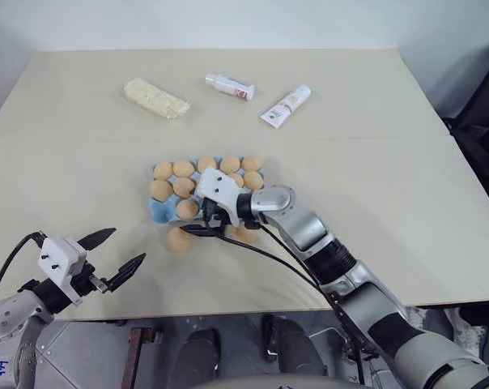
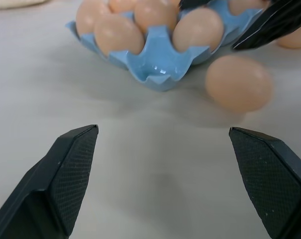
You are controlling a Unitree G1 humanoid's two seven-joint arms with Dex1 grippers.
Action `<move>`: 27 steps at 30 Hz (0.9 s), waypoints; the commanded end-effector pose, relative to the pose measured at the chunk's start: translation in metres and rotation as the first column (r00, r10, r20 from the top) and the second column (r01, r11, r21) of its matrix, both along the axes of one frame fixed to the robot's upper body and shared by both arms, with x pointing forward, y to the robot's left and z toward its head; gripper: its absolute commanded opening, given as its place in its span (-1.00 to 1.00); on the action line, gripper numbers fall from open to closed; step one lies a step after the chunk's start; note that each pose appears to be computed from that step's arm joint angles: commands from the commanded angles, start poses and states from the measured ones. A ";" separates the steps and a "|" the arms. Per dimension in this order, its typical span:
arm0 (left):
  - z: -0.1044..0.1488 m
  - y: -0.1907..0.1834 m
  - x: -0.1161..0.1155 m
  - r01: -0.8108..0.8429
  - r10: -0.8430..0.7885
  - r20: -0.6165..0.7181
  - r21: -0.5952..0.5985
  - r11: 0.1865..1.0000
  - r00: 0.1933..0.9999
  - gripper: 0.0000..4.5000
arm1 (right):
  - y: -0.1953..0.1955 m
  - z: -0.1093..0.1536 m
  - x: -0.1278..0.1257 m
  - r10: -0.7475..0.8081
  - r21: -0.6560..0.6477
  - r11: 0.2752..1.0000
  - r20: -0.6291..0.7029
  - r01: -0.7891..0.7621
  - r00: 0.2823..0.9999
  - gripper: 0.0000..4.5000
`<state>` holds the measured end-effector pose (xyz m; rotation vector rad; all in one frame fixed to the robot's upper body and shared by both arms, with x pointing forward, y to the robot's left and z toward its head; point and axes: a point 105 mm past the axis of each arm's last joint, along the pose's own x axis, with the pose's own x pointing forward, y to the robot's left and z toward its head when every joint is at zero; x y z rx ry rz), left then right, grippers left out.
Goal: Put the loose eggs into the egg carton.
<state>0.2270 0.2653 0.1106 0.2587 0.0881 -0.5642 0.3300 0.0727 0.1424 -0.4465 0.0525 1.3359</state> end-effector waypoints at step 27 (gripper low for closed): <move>0.013 -0.009 0.007 0.016 -0.015 0.065 -0.010 1.000 0.998 1.00 | 0.005 0.036 -0.010 0.072 0.120 0.990 0.005 -0.072 0.997 -0.72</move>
